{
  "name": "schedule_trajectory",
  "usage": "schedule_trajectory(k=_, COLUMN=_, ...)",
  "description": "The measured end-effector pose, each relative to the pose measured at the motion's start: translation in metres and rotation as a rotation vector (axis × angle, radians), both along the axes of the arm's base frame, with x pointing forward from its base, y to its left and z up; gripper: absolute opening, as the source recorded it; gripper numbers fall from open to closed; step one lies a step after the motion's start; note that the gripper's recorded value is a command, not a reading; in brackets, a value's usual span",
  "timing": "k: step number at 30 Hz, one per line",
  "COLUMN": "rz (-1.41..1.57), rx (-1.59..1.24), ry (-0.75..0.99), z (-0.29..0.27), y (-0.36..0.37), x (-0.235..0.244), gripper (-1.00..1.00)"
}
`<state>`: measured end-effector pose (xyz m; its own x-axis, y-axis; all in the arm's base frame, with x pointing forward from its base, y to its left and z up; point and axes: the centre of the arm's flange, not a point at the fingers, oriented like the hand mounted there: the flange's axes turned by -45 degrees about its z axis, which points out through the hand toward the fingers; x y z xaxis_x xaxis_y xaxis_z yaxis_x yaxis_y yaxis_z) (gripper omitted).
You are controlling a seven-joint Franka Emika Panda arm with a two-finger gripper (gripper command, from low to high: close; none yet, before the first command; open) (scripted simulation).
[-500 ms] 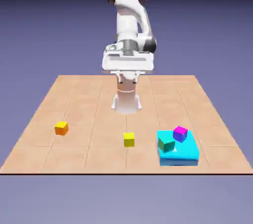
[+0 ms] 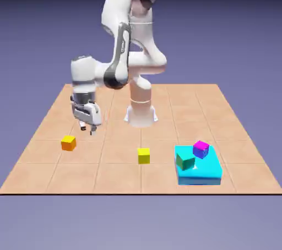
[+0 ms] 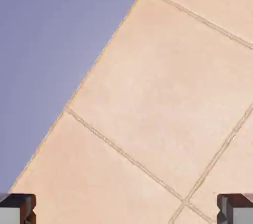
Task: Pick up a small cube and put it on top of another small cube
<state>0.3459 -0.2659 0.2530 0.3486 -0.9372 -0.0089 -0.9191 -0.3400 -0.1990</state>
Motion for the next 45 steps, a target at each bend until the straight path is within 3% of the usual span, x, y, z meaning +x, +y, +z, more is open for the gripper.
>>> schedule_trajectory(k=8, rz=-0.566, rx=0.129, ry=0.208, z=-0.059, y=-0.096, x=-0.101, gripper=0.00)
schedule_trajectory(k=17, rz=-0.572, rx=0.130, ry=0.211, z=-0.128, y=-0.090, x=-0.101, gripper=0.00)
schedule_trajectory(k=18, rz=-0.573, rx=0.130, ry=0.211, z=-0.129, y=-0.090, x=-0.101, gripper=-1.00)
schedule_trajectory(k=29, rz=-0.574, rx=0.130, ry=0.210, z=-0.059, y=-0.097, x=-0.103, gripper=-1.00)
schedule_trajectory(k=45, rz=-0.558, rx=0.223, ry=0.254, z=-0.048, y=0.036, x=0.047, gripper=-1.00)
